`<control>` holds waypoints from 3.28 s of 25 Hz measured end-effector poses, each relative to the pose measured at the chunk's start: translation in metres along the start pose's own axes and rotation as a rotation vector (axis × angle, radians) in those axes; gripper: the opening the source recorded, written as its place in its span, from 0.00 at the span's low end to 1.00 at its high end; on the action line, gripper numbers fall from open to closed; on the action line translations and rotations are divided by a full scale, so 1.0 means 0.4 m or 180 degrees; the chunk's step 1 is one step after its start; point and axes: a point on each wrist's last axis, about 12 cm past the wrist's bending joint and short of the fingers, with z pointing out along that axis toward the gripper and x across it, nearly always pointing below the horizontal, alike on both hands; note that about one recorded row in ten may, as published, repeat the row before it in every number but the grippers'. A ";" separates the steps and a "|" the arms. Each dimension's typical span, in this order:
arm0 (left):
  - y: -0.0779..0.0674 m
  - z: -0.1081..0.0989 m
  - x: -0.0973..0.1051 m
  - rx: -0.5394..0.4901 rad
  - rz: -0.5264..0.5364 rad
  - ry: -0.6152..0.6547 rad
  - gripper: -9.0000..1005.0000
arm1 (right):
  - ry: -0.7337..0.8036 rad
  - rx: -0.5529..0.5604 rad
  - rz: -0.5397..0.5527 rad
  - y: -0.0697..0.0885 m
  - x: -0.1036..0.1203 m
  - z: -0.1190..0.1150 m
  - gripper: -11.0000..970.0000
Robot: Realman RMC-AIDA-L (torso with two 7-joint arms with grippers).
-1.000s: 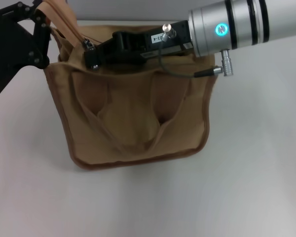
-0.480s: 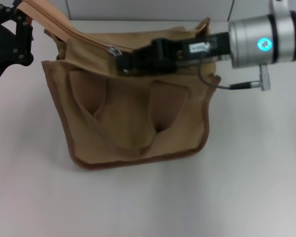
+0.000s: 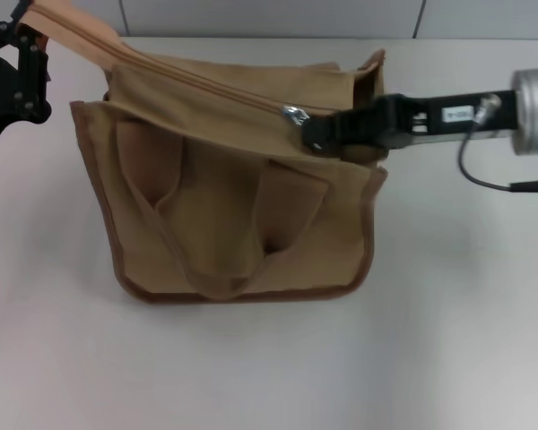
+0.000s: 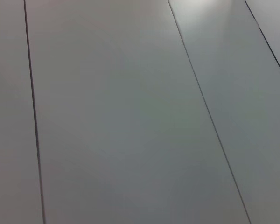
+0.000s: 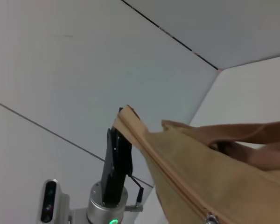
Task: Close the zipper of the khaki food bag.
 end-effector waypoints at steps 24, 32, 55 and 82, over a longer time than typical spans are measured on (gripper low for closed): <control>-0.005 -0.009 0.013 -0.0068 -0.0031 0.0119 0.03 | -0.0002 0.0055 0.0060 -0.016 0.035 -0.092 0.10; -0.006 -0.003 0.015 -0.0050 -0.0029 0.0127 0.03 | -0.0069 -0.0060 -0.0002 -0.009 0.035 -0.105 0.11; -0.018 -0.003 0.022 -0.0036 -0.0076 0.0164 0.03 | -0.0550 -0.0565 -0.1264 0.024 0.113 -0.209 0.78; 0.000 -0.026 0.019 0.0110 -0.0753 0.0337 0.09 | -0.0124 -0.0415 -0.2492 -0.039 0.354 -0.172 0.81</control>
